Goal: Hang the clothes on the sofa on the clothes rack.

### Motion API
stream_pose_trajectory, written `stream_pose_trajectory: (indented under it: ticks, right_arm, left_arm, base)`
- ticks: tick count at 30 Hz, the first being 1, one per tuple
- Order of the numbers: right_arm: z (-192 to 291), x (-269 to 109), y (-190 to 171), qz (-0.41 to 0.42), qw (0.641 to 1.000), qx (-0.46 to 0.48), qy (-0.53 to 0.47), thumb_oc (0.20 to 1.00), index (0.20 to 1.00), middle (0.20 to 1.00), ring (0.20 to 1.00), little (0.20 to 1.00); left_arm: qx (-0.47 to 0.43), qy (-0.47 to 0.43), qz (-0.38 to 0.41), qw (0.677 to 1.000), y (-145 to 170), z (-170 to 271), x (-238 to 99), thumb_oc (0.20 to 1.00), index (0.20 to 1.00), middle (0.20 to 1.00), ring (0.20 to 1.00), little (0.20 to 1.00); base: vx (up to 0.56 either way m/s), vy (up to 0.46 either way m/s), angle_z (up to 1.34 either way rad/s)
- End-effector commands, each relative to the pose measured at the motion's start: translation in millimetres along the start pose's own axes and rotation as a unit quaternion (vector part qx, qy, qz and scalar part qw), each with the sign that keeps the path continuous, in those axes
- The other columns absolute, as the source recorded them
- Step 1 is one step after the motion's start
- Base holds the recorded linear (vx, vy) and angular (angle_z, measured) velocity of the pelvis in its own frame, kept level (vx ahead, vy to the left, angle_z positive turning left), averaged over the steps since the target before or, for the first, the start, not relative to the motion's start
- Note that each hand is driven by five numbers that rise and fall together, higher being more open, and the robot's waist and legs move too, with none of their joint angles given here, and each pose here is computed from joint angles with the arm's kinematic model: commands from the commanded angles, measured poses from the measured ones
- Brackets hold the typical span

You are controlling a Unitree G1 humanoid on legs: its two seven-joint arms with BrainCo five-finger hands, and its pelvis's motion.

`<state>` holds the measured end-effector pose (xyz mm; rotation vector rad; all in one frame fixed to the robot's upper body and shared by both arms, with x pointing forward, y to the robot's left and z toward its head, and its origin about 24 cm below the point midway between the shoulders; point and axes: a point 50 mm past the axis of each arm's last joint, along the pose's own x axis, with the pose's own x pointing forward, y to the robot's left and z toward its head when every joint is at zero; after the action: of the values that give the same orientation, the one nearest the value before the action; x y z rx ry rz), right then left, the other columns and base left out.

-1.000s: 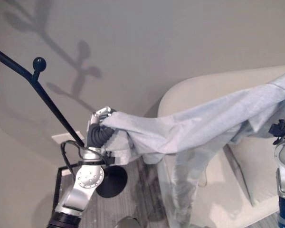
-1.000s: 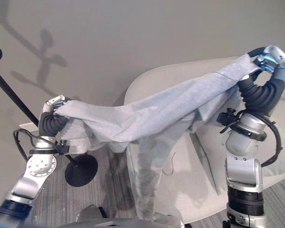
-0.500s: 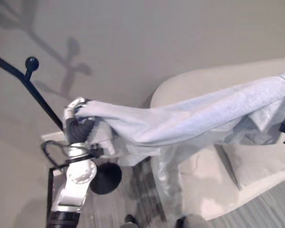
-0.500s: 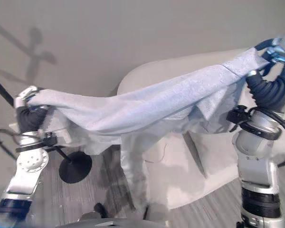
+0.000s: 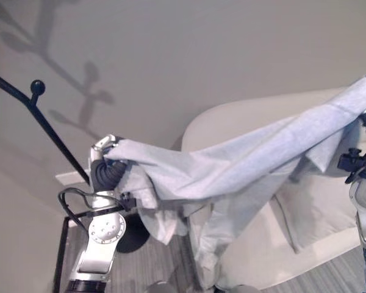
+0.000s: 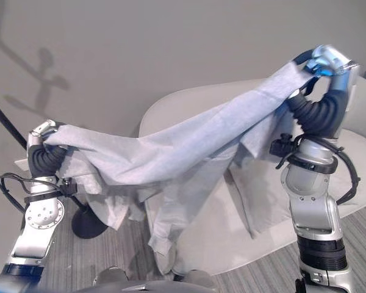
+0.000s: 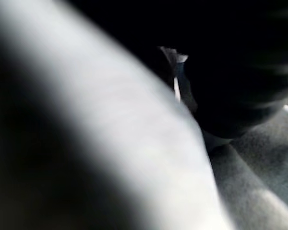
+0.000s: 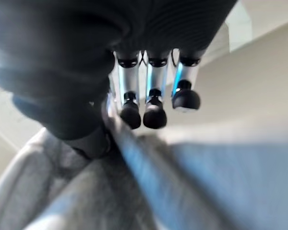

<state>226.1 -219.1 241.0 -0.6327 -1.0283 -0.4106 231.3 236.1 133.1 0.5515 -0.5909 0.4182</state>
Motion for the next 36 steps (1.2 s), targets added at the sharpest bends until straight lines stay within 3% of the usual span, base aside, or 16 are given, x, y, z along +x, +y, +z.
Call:
stream_pose_trajectory:
  ticks: [1,7,17,25,30,36]
  right_arm:
    - [16,12,0,0.002,0.998,0.02,-0.052,0.2,0.2,0.2,0.2,0.2]
    - [30,21,18,-0.003,0.995,0.022,-0.096,0.2,0.2,0.2,0.2,0.2]
    - [26,25,23,-0.031,0.996,-0.017,-0.077,0.2,0.2,0.2,0.2,0.2]
    - [44,60,34,-0.073,0.989,-0.022,-0.128,0.2,0.2,0.2,0.2,0.2]
    - [52,108,37,-0.104,0.977,-0.079,-0.166,0.2,0.2,0.2,0.2,0.2]
    - [29,150,38,-0.075,0.975,-0.159,-0.134,0.2,0.2,0.2,0.2,0.2]
  left_arm:
    - [0.05,-0.095,0.087,0.99,28,22,23,0.2,0.2,0.2,0.2,0.2]
    - [0.055,-0.178,0.148,0.971,34,47,46,0.2,0.2,0.2,0.2,0.2]
    - [0.03,-0.21,0.106,0.972,13,62,58,0.2,0.2,0.2,0.2,0.2]
    - [0.081,-0.277,0.169,0.942,41,83,73,0.2,0.2,0.2,0.2,0.2]
    - [0.137,-0.315,0.252,0.905,56,97,115,0.2,0.2,0.2,0.2,0.2]
    - [0.259,-0.266,0.225,0.901,55,78,144,0.2,0.2,0.2,0.2,0.2]
  base:
    - [0.1,0.175,0.07]
    - [0.19,0.366,0.06]
    - [0.24,0.387,0.1]
    - [0.17,0.338,-0.09]
    - [0.11,-0.015,-0.06]
    - [0.15,-0.005,0.77]
